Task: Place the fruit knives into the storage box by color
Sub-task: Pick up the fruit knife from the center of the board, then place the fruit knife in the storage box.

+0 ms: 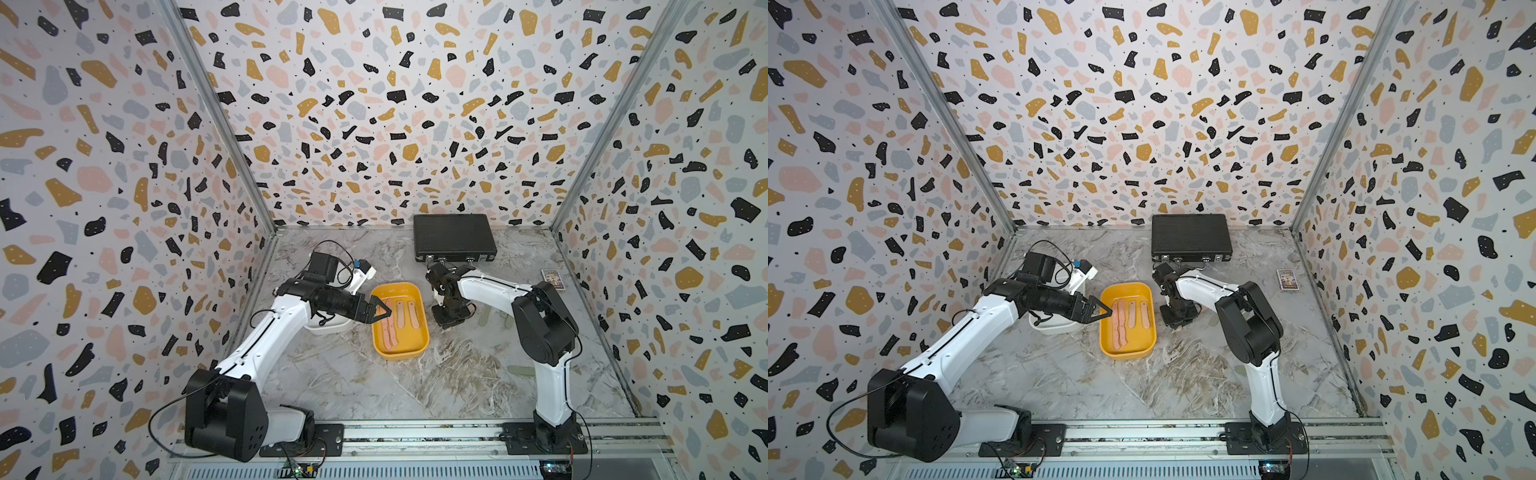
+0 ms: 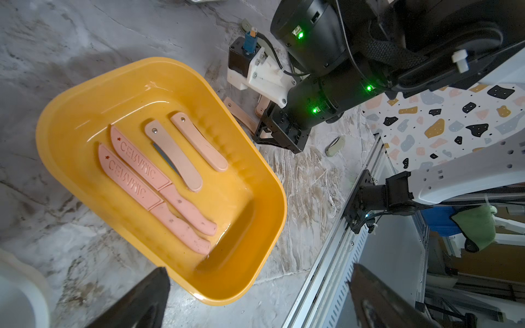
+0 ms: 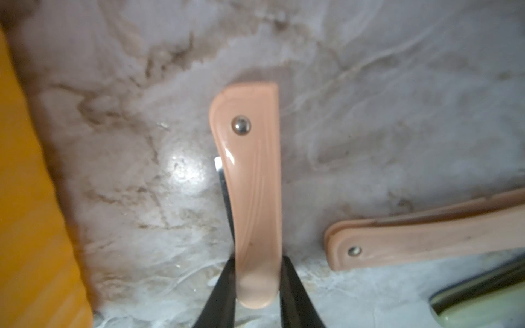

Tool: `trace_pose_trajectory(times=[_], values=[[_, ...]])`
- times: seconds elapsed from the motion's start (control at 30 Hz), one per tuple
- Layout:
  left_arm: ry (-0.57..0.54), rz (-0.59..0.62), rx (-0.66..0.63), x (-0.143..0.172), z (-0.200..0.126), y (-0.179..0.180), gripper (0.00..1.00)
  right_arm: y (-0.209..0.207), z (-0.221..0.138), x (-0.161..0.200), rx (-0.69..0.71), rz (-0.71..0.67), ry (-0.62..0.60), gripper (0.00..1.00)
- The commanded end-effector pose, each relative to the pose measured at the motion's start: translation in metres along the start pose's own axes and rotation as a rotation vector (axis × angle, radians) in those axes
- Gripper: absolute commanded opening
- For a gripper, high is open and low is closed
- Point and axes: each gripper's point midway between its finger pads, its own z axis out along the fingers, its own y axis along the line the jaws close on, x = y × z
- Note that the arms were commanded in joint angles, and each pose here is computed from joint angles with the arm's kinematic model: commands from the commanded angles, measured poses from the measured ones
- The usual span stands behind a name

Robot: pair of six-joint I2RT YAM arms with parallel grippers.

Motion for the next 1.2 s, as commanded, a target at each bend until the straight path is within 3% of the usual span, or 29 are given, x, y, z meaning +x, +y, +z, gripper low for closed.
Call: trace_pose_trajectory(times=[0.0, 0.77, 1.17], values=[[-0.007, 0.024, -0.005, -0.001, 0.0, 0.0, 0.99, 0.002, 0.001, 0.008, -0.004, -0.009, 0.032, 0.25], [-0.057, -0.007, -0.045, -0.011, -0.015, 0.012, 0.99, 0.008, -0.084, -0.018, -0.023, -0.042, -0.122, 0.24], [-0.176, -0.065, -0.055, -0.024, -0.053, 0.023, 0.99, 0.054, -0.12, -0.043, -0.074, -0.122, -0.195, 0.25]])
